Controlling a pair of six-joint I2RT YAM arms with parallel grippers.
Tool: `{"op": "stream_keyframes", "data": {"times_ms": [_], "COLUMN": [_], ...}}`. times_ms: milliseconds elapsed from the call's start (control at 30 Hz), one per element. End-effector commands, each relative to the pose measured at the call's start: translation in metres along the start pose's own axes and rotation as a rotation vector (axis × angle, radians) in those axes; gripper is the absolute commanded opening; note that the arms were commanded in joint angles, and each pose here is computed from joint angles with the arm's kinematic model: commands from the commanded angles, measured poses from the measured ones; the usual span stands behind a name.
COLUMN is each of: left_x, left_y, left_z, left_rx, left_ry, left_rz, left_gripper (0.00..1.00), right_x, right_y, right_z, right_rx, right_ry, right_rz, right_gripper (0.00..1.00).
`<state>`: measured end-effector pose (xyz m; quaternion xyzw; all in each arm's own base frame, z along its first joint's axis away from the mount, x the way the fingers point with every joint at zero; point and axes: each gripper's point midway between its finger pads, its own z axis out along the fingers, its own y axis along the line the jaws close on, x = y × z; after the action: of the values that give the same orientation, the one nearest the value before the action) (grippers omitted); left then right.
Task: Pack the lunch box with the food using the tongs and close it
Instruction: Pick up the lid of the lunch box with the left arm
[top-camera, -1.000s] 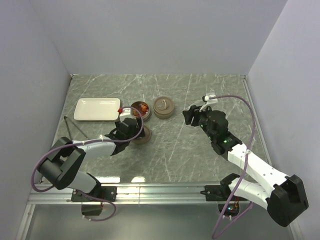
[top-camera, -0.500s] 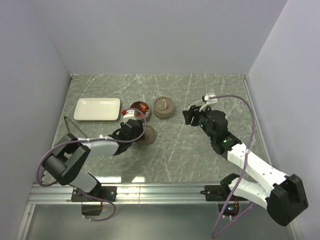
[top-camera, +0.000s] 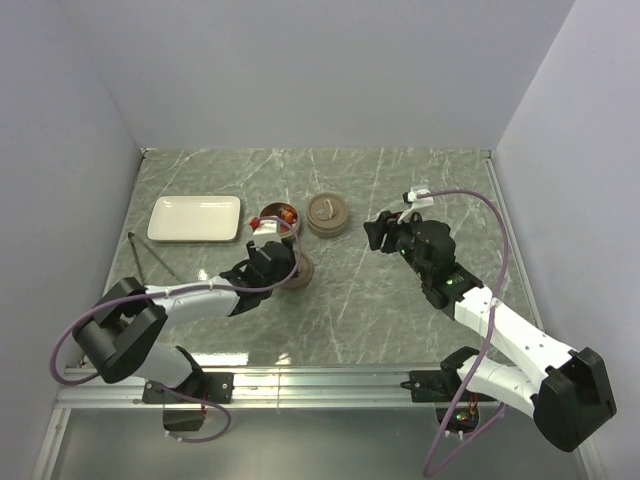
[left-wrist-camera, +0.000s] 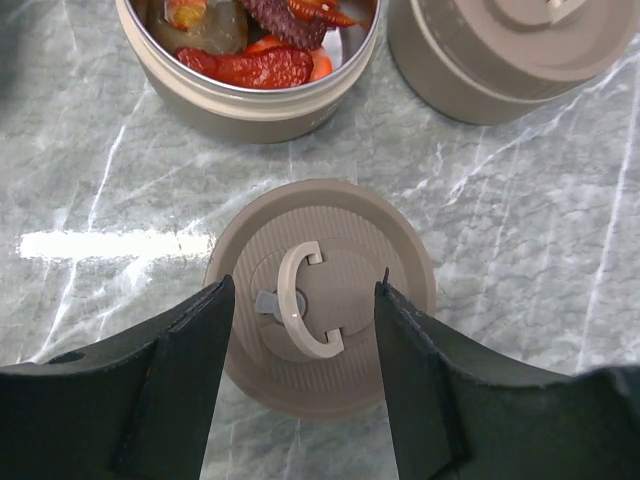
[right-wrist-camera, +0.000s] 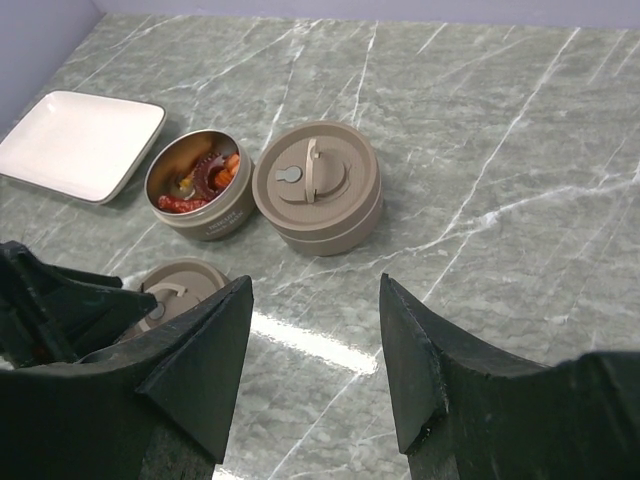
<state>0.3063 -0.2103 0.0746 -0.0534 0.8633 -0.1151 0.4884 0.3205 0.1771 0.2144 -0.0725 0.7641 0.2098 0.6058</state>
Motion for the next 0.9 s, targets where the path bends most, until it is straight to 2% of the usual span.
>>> {"op": "stream_keyframes", "data": {"times_ms": [0, 233, 300, 367, 467, 567, 667, 867], "left_x": [-0.004, 0.01, 0.01, 0.01, 0.008, 0.005, -0.002, -0.029], "left_y": [-0.012, -0.018, -0.021, -0.023, -0.022, -0.017, -0.015, -0.016], "left_z": [0.008, 0.02, 0.021, 0.021, 0.021, 0.019, 0.016, 0.012], "left_rx": [0.009, 0.019, 0.032, 0.04, 0.031, 0.008, -0.003, -0.041], "left_ry": [-0.002, 0.042, 0.04, 0.04, 0.039, 0.03, 0.012, -0.027], "left_rz": [-0.01, 0.007, 0.001, 0.002, 0.007, 0.016, 0.022, 0.083], "left_gripper": [0.63, 0.6, 0.53, 0.45, 0.15, 0.04, 0.0, 0.0], "right_x": [-0.017, -0.017, -0.016, -0.016, -0.015, -0.016, -0.015, -0.015], "right_y": [0.003, 0.003, 0.003, 0.003, 0.003, 0.003, 0.003, 0.003], "right_z": [0.0, -0.003, -0.003, -0.002, -0.002, -0.002, -0.002, -0.002], "right_rx": [-0.012, -0.013, -0.014, -0.016, -0.014, -0.016, -0.017, -0.021], "right_ry": [-0.057, -0.062, -0.061, -0.06, -0.059, -0.062, -0.058, -0.062], "right_rz": [0.009, 0.008, 0.01, 0.008, 0.008, 0.008, 0.008, 0.01], "right_gripper": [0.61, 0.61, 0.61, 0.61, 0.61, 0.61, 0.61, 0.6]}}
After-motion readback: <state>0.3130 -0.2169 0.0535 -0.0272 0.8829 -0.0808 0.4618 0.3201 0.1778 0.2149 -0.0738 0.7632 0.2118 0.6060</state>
